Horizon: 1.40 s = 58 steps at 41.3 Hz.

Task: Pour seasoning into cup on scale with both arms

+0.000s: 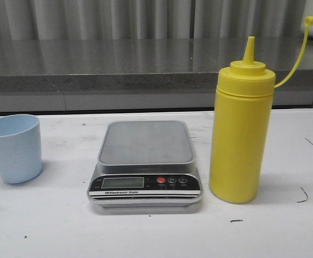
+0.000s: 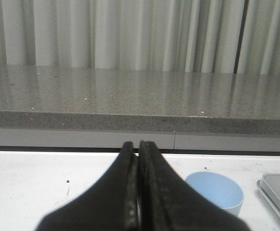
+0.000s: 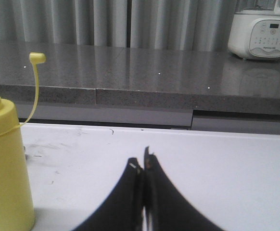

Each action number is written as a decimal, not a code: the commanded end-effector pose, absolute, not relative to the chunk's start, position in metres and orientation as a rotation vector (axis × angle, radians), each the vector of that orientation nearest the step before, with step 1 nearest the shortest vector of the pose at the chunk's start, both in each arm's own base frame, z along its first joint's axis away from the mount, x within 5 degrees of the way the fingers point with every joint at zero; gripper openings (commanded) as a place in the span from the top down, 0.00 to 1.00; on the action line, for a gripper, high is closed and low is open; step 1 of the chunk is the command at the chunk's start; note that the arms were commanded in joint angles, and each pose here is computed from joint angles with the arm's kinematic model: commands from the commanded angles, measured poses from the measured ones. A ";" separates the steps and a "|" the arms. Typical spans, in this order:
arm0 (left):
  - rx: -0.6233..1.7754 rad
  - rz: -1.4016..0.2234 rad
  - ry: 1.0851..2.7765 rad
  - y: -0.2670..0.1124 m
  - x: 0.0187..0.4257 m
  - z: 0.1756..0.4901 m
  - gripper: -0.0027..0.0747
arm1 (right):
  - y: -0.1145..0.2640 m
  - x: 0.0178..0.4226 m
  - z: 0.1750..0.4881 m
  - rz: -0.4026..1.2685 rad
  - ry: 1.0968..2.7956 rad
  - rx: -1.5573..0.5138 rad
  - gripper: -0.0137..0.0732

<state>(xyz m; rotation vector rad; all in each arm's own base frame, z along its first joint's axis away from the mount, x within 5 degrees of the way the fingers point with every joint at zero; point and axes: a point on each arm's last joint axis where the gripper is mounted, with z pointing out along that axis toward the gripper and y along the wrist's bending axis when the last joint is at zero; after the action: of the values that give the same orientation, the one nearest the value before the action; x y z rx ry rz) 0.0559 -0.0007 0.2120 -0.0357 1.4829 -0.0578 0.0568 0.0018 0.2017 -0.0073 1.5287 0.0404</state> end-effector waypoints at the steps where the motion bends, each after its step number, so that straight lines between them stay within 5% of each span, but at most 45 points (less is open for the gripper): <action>1: -0.041 -0.059 1.410 0.000 0.055 0.212 0.99 | 0.001 0.054 0.213 0.035 1.419 -0.001 0.92; 33: -0.044 -0.059 1.310 0.000 0.053 0.222 0.99 | 0.001 0.054 0.216 0.034 1.381 0.000 0.92; 46: -0.064 -0.099 1.199 0.000 0.036 0.289 0.99 | 0.001 0.036 0.277 0.007 1.321 -0.029 0.92; 58: -0.048 -0.111 1.346 -0.002 0.037 0.351 0.99 | 0.001 0.031 0.335 0.002 1.431 -0.039 0.92</action>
<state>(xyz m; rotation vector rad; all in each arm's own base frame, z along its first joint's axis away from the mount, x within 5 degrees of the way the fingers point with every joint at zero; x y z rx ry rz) 0.0355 -0.0018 0.3245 -0.0450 1.3627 -0.1018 0.0301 0.0016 0.3112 -0.0306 1.4499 0.0259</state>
